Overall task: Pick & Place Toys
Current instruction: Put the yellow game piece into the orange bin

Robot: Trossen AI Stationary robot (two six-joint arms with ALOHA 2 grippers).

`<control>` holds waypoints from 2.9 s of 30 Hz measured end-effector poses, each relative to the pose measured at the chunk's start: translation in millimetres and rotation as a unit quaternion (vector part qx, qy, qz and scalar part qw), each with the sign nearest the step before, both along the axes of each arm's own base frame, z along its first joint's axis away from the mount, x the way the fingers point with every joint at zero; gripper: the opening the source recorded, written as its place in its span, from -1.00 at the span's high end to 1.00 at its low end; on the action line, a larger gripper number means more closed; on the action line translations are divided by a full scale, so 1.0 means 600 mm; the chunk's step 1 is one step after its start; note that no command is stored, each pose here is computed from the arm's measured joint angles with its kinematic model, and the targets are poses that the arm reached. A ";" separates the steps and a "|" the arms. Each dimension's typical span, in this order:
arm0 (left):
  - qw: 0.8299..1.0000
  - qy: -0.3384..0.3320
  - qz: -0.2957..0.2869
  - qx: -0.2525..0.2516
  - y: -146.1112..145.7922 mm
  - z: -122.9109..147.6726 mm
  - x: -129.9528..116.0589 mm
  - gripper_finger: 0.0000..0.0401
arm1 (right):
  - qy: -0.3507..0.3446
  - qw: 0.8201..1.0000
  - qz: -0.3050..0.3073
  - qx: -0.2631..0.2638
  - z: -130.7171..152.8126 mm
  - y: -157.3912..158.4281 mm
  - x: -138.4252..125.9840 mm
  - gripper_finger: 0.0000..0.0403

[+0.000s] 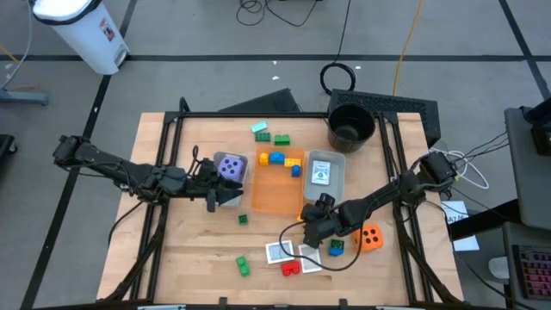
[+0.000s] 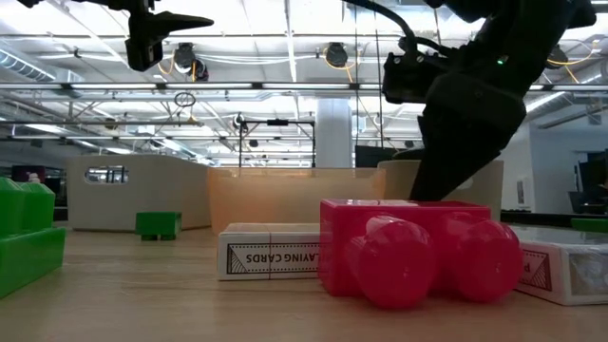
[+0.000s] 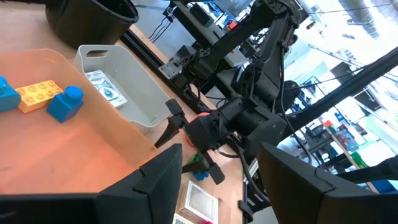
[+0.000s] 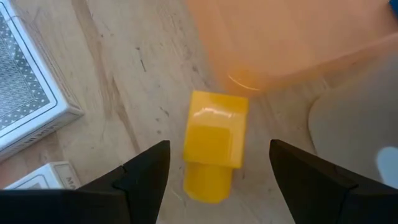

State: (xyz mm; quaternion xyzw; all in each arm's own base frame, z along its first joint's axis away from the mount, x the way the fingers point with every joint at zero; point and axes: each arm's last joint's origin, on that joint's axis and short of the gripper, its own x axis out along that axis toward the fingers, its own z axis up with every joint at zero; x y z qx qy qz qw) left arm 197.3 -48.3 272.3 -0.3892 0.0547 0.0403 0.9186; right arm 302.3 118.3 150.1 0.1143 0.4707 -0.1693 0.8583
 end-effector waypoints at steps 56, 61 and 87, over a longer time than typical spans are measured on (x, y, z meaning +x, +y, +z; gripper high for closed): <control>1.000 0.000 0.000 -0.001 0.000 0.000 0.000 -0.07 | -0.003 0.998 0.022 0.057 0.026 -0.008 -0.004 0.31; 1.000 0.000 0.000 -0.001 0.000 0.000 0.000 -0.07 | -0.046 0.996 0.008 0.079 0.068 -0.009 -0.015 0.31; 0.999 0.018 -0.037 -0.018 0.014 0.063 0.079 -0.07 | -0.268 0.957 0.106 -0.028 0.256 -0.074 0.018 0.34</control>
